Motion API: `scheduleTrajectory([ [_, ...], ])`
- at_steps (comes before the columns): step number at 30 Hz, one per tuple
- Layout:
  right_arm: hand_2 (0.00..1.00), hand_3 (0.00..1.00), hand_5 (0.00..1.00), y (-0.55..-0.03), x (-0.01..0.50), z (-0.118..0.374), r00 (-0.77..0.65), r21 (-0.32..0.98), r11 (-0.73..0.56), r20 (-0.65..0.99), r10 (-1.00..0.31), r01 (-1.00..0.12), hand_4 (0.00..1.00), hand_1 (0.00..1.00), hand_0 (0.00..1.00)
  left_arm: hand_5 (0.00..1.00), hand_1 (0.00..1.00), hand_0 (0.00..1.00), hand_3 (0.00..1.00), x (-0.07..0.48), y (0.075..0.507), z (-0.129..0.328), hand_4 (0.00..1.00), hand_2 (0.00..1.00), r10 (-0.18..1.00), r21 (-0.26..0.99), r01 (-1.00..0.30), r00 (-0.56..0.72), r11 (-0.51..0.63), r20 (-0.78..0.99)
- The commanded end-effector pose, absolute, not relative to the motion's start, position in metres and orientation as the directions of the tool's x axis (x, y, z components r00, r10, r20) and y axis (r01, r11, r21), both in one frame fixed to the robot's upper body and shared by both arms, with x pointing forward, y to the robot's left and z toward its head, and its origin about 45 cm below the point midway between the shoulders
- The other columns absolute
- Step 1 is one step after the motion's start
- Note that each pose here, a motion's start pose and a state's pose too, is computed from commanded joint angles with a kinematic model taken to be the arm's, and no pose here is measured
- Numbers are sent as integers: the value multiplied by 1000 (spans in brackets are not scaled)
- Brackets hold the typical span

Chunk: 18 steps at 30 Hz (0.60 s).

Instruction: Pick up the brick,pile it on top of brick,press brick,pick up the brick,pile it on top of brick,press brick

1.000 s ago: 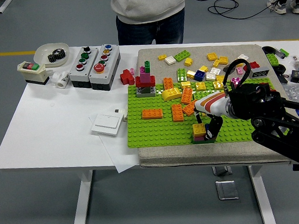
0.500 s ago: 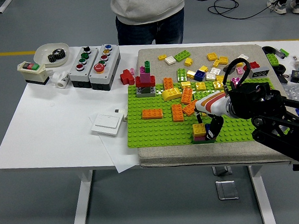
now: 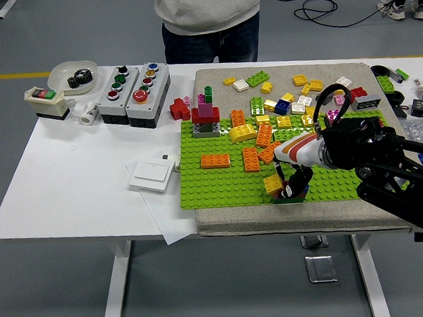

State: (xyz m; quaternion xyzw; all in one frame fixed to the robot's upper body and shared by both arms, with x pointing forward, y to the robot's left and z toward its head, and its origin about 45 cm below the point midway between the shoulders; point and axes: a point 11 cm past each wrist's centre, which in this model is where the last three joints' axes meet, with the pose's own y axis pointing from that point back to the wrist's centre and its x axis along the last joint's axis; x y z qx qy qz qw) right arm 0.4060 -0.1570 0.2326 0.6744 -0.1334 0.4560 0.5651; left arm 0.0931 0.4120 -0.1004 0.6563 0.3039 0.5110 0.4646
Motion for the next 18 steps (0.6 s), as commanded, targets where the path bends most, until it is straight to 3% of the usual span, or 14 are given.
scheduleTrajectory([
  [18, 83, 546, 413, -158, 410, 239, 529, 616, -334, 786, 321, -713, 914, 2, 24, 686, 733, 699, 607, 93, 411, -101, 715, 742, 873, 920, -79, 294, -383, 389],
])
